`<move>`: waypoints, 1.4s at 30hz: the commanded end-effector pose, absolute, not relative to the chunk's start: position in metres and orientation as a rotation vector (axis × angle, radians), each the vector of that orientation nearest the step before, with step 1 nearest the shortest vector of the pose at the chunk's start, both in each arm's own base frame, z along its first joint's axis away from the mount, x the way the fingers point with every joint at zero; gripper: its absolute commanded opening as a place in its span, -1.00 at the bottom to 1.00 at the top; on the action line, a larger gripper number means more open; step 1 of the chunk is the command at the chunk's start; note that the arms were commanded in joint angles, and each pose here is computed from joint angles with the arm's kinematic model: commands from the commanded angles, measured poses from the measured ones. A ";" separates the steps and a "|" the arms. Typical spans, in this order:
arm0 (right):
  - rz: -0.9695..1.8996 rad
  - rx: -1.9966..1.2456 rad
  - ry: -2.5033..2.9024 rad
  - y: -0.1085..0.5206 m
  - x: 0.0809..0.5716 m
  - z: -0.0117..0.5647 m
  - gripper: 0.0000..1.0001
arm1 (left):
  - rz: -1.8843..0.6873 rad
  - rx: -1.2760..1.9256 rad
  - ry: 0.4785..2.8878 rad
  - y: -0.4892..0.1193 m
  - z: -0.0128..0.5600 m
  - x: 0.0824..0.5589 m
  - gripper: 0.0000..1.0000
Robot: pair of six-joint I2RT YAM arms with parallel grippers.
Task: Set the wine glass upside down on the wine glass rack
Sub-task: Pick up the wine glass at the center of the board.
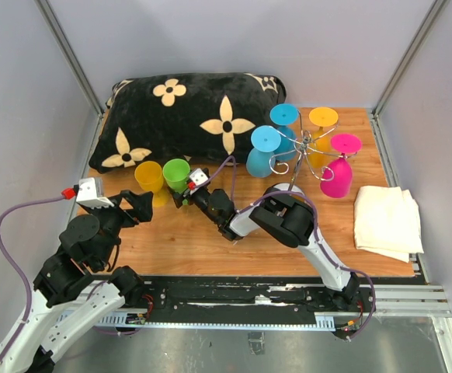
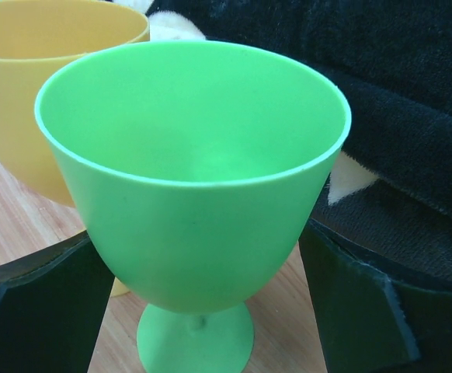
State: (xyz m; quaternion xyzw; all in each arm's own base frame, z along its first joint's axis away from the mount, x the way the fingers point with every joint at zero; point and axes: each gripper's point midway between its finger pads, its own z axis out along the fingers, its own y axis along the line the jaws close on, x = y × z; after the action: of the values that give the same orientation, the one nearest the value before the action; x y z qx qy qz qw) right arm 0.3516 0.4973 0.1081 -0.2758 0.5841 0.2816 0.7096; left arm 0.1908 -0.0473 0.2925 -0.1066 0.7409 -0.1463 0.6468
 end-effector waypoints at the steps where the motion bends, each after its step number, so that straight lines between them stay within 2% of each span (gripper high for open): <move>1: 0.628 -0.568 1.230 0.497 0.361 0.122 0.86 | -0.329 -0.239 1.674 -0.049 0.295 0.195 0.99; 6: 0.629 -0.561 1.226 0.499 0.365 0.122 0.83 | -0.329 -0.238 1.676 -0.050 0.294 0.195 0.99; 15: 0.635 -0.563 1.214 0.501 0.365 0.124 0.39 | -0.322 -0.239 1.679 -0.049 0.293 0.196 0.99; 18: 0.634 -0.549 1.209 0.497 0.364 0.126 0.32 | -0.317 -0.243 1.678 -0.048 0.293 0.197 0.99; 32: 0.629 -0.549 1.217 0.461 0.339 0.145 0.24 | -0.226 -0.356 1.669 -0.025 0.291 0.196 0.99; 42: 0.606 -0.623 1.243 0.429 0.280 0.154 0.25 | -0.258 -0.332 1.673 -0.033 0.300 0.198 0.99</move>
State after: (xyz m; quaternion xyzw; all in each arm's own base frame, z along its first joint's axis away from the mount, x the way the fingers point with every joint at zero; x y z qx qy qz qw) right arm 0.3072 0.4340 0.1174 -0.2844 0.5971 0.2686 0.7003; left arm 0.1958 -0.0336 0.2885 -0.1339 0.7423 -0.1105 0.6471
